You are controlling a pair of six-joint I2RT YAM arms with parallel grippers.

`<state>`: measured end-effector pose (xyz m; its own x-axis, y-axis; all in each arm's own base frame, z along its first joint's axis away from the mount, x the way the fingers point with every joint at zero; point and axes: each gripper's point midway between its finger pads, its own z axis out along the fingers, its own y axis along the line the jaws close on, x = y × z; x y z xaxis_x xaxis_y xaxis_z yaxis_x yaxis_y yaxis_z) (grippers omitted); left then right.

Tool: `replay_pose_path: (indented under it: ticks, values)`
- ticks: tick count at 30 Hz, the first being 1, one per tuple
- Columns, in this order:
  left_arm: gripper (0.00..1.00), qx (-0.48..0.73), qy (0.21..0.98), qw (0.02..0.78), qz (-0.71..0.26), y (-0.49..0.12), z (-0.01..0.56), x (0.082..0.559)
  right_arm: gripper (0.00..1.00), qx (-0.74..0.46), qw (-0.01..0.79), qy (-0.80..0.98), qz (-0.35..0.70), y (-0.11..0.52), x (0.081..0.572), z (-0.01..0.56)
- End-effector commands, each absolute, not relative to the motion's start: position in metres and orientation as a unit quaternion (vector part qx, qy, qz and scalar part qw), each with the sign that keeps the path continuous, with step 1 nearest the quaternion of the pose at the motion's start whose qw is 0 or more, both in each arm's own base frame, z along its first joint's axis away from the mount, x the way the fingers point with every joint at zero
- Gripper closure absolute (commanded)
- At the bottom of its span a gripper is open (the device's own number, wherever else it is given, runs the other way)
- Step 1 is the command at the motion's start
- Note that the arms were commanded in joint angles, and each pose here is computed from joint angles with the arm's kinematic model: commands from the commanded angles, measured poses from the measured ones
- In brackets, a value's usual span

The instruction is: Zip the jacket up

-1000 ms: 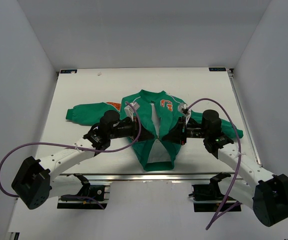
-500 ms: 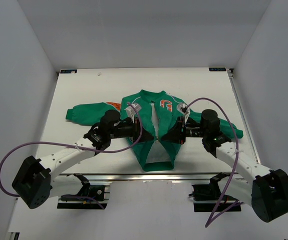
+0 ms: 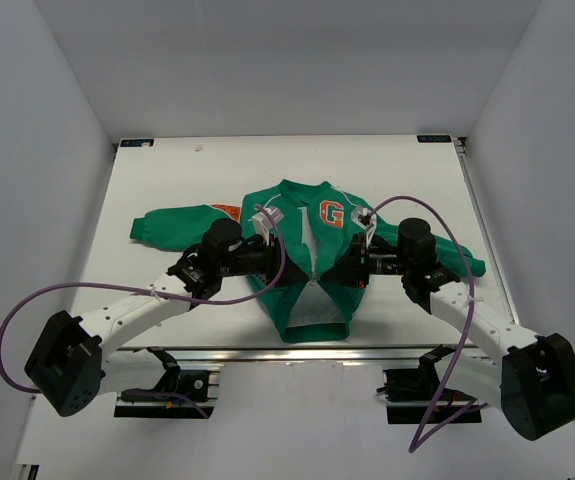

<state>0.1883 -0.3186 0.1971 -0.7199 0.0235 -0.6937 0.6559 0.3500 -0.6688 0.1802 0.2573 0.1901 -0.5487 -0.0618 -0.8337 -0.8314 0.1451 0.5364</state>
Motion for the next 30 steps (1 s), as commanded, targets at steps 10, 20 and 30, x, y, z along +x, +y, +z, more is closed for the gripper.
replay_pose_path:
  ticks: [10, 20, 30]
  values:
    - [0.54, 0.228, 0.741, 0.286, -0.564, -0.331, 0.206, 0.184, 1.0, -0.358, 0.36, 0.657, 0.558, 0.261, 0.178, 0.206]
    - [0.75, 0.221, 0.74, 0.296, -0.562, -0.329, 0.206, 0.187, 1.0, -0.351, 0.366, 0.657, 0.558, 0.261, 0.179, 0.209]
    - [1.0, 0.18, 0.765, 0.298, -0.542, -0.327, 0.191, 0.198, 1.0, -0.284, 0.367, 0.669, 0.581, 0.265, 0.19, 0.218]
